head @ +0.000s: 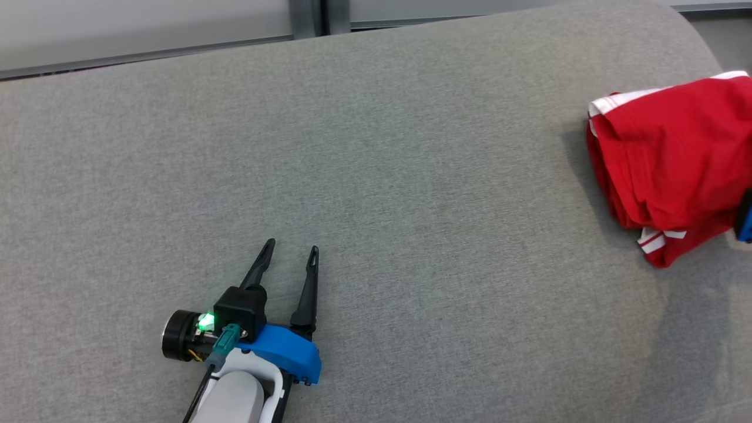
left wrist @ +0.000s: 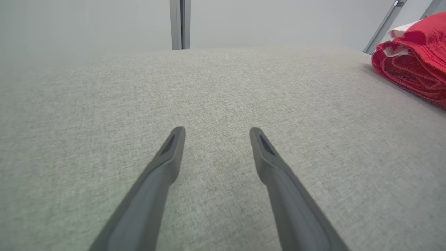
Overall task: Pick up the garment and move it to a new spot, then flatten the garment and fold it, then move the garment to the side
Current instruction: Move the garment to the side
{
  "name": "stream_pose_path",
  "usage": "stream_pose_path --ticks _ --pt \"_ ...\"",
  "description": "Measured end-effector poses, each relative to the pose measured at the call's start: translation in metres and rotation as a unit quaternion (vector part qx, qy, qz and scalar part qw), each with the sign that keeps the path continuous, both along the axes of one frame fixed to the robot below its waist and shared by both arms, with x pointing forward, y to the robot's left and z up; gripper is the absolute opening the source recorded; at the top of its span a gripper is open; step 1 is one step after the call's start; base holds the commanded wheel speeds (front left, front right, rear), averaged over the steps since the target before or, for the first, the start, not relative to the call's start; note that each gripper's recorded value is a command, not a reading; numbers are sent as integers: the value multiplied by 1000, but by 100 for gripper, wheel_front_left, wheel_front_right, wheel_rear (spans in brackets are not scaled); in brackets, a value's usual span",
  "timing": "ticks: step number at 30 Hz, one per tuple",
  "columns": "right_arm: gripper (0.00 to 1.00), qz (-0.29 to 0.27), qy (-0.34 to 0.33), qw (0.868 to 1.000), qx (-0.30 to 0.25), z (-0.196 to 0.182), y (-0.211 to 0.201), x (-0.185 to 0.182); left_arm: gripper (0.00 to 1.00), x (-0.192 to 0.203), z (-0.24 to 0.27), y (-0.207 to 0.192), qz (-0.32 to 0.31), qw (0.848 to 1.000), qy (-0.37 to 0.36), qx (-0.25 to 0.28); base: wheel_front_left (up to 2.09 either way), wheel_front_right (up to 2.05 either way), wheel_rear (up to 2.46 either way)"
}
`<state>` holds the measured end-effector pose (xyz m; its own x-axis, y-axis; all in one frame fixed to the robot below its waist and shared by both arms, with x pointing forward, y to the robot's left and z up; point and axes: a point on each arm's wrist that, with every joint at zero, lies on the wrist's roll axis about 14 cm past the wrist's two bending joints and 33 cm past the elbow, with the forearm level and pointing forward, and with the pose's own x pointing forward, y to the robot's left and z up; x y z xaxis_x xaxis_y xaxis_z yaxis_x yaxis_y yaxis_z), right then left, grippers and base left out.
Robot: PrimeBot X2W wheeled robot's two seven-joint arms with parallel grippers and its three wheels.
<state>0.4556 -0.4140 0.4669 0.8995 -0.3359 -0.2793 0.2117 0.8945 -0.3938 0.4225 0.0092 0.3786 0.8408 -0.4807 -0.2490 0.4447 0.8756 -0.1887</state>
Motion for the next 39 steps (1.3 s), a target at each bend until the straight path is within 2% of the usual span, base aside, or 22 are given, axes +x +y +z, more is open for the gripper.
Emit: stream_pose_path --ticks 5,7,13,18,26,28,34,39 --pt "100 -33 -23 999 -4 8 -16 3 100 2 -5 15 23 1000 5 8 0 0 0" --pt "100 -37 -53 998 4 19 -12 9 100 3 -3 18 28 1000 2 9 0 0 0" --pt "100 7 -128 990 60 32 56 32 100 11 11 32 62 998 -18 15 0 0 0" --pt "100 48 -166 979 112 36 110 33 100 14 26 54 101 994 -38 21 0 0 0" --pt "100 103 -164 965 174 19 176 11 100 3 43 89 154 986 -54 27 0 0 0" --pt "100 104 -158 963 195 10 186 2 100 -3 46 96 165 984 -56 28 0 0 0" --pt "100 126 -134 960 210 -6 209 -20 100 -21 48 112 185 981 -56 36 0 0 0" --pt "100 142 -145 952 229 2 224 -25 100 -26 52 121 198 977 -60 38 0 0 0"
